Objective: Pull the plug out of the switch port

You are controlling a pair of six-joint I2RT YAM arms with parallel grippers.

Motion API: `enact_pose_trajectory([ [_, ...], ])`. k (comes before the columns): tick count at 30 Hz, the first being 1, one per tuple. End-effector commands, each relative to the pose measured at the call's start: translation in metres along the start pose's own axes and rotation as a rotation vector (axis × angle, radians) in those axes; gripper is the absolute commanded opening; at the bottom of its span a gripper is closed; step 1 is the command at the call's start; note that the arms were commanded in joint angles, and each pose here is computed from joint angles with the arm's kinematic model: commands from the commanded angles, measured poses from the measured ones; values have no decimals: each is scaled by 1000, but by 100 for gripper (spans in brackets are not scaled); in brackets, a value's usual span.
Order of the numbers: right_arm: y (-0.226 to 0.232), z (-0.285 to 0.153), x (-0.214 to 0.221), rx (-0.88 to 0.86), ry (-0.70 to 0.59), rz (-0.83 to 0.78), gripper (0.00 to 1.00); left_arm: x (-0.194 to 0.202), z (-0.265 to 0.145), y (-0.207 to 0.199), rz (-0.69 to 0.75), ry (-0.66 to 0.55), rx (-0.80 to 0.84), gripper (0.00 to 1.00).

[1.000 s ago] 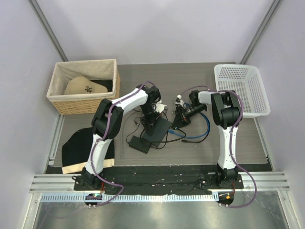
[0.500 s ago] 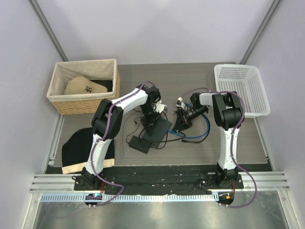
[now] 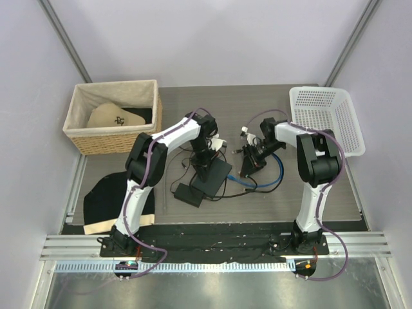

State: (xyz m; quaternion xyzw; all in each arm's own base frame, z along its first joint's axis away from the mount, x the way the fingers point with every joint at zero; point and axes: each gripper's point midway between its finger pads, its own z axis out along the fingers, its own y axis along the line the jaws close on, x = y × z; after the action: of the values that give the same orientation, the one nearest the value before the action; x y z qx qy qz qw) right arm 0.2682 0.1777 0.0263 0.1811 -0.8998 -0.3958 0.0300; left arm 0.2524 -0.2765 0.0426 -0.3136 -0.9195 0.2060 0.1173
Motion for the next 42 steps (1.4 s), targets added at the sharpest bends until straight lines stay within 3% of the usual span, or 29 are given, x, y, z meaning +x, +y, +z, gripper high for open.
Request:
enact_pose_trajectory([
  [1,27,-39,-33,71,-108,-202,1,-38,-23,29,85,-134,-92,0],
  [6,48,-61,-65,107,-175,-276,1,-45,-103,8,128,-340,46,3],
  [7,48,-60,-70,113,-175,-275,1,-44,-116,-3,146,-376,103,18],
  [10,53,-72,-100,153,-225,-307,2,-33,-156,-27,220,-491,154,38],
  [11,55,-75,-117,167,-247,-319,1,-31,-164,-36,250,-521,175,49],
  [12,55,-78,-126,180,-262,-324,1,-34,-184,-47,302,-607,164,54],
  [14,56,-81,-152,191,-301,-313,1,-36,-189,-54,345,-667,180,64],
  [17,60,-88,-183,236,-375,-326,2,-53,-201,-73,442,-794,230,71],
  [21,63,-82,-213,216,-457,-202,1,-76,-177,-91,473,-766,239,74],
  [27,82,-85,-239,203,-533,-200,1,-107,-136,-83,515,-752,-22,76],
  [37,90,-80,-242,233,-550,-225,1,-115,-119,-92,488,-715,69,77],
  [41,85,-80,-245,268,-556,-247,1,-123,-132,-77,355,-754,61,75],
  [42,83,-80,-246,279,-556,-249,1,-119,-132,-83,343,-745,130,75],
])
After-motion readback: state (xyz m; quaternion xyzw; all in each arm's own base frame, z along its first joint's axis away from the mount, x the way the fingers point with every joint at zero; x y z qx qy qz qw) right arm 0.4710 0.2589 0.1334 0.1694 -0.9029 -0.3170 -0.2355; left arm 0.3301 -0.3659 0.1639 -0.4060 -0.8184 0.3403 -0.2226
